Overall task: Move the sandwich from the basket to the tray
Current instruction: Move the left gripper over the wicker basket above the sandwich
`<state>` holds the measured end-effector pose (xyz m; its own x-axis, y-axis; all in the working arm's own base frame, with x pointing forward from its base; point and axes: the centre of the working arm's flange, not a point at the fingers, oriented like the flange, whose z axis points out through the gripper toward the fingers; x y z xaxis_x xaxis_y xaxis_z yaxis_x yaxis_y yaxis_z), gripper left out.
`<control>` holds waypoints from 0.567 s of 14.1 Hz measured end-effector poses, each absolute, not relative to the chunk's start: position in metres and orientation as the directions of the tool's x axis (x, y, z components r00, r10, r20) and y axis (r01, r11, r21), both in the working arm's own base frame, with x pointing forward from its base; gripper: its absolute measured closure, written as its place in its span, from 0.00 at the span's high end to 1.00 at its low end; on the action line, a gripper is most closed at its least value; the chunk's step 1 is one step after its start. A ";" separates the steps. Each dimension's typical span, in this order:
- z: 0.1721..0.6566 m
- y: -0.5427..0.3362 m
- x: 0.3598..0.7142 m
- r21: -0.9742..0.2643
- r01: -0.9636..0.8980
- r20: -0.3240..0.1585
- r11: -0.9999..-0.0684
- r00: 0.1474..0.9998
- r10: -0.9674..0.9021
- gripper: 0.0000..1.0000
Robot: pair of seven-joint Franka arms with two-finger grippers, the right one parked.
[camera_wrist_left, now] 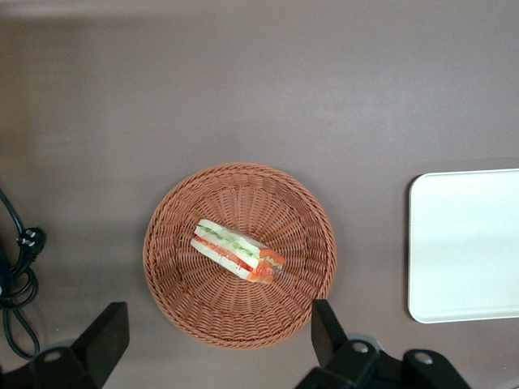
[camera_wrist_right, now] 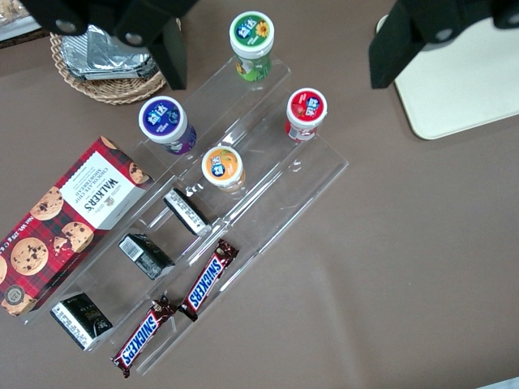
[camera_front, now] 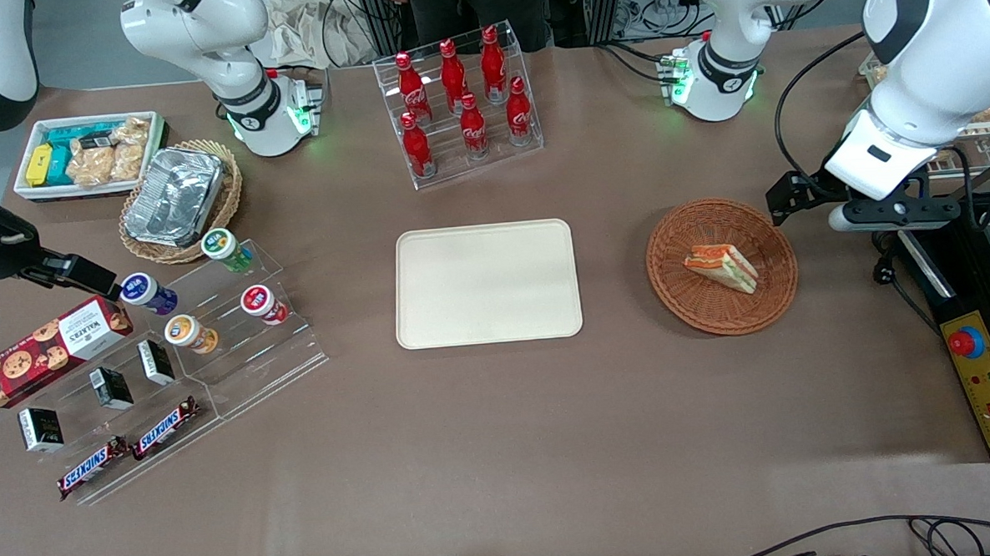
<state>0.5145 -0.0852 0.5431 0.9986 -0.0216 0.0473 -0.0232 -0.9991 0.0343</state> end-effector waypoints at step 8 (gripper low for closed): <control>0.544 -0.085 0.515 0.040 0.016 0.048 -0.999 0.999 0.018 1.00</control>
<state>0.5149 -0.0848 0.5442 0.9987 0.0177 0.0476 0.0159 -0.9991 0.0395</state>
